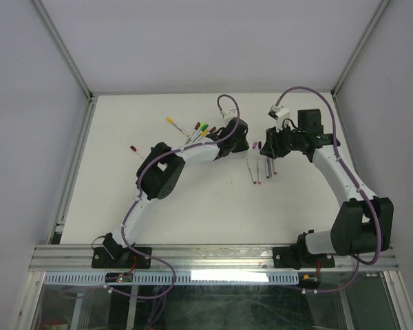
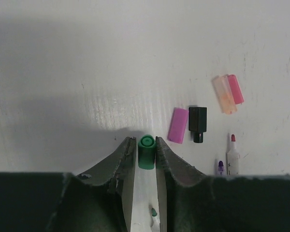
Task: Open the pen caps
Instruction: Place the pen cap at the center of the board, then pick up the pen from the center of the board.
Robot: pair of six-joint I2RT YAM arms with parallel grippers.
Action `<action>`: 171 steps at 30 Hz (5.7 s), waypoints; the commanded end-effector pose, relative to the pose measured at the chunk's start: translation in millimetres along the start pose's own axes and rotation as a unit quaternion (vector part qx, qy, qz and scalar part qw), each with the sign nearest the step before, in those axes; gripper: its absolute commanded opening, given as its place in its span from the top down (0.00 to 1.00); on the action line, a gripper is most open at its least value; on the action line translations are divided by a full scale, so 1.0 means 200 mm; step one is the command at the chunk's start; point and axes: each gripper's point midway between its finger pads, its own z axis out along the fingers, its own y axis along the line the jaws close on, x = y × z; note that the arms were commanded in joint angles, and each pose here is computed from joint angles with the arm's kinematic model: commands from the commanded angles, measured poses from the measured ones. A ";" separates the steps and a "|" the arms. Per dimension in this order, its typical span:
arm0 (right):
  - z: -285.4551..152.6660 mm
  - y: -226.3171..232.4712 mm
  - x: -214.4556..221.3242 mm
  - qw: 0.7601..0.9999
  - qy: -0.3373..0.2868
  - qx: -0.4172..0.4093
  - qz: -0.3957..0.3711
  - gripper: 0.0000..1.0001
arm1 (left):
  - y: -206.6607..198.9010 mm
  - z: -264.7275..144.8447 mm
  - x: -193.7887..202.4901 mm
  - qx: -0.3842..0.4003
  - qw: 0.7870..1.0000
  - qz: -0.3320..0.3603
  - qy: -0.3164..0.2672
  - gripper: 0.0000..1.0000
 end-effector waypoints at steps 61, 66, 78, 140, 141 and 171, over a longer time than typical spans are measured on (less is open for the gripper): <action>-0.38 0.28 -0.04 0.963 -0.185 -0.165 -0.101 0.16 | 0.94 -0.77 -0.24 -0.046 0.952 0.279 0.117 0.37; -0.37 0.27 -0.03 0.965 -0.182 -0.167 -0.092 0.16 | 0.97 -0.70 -0.20 -0.045 0.951 0.275 0.137 0.46; -0.35 0.25 -0.03 0.967 -0.167 -0.181 -0.065 0.17 | 1.06 -0.67 -0.06 -0.083 0.950 0.239 0.185 0.78; 0.74 0.64 0.65 0.945 0.147 -0.086 0.280 0.67 | 0.37 -0.88 0.60 0.166 0.974 -0.151 0.040 1.00; 0.74 0.64 0.65 0.946 0.146 -0.087 0.276 0.72 | 0.37 -0.88 0.59 0.168 0.973 -0.151 0.036 1.00; -0.17 0.82 -0.07 0.897 -0.091 -0.432 -0.027 1.00 | -0.21 -1.99 -0.25 0.483 0.838 -0.024 -0.253 0.01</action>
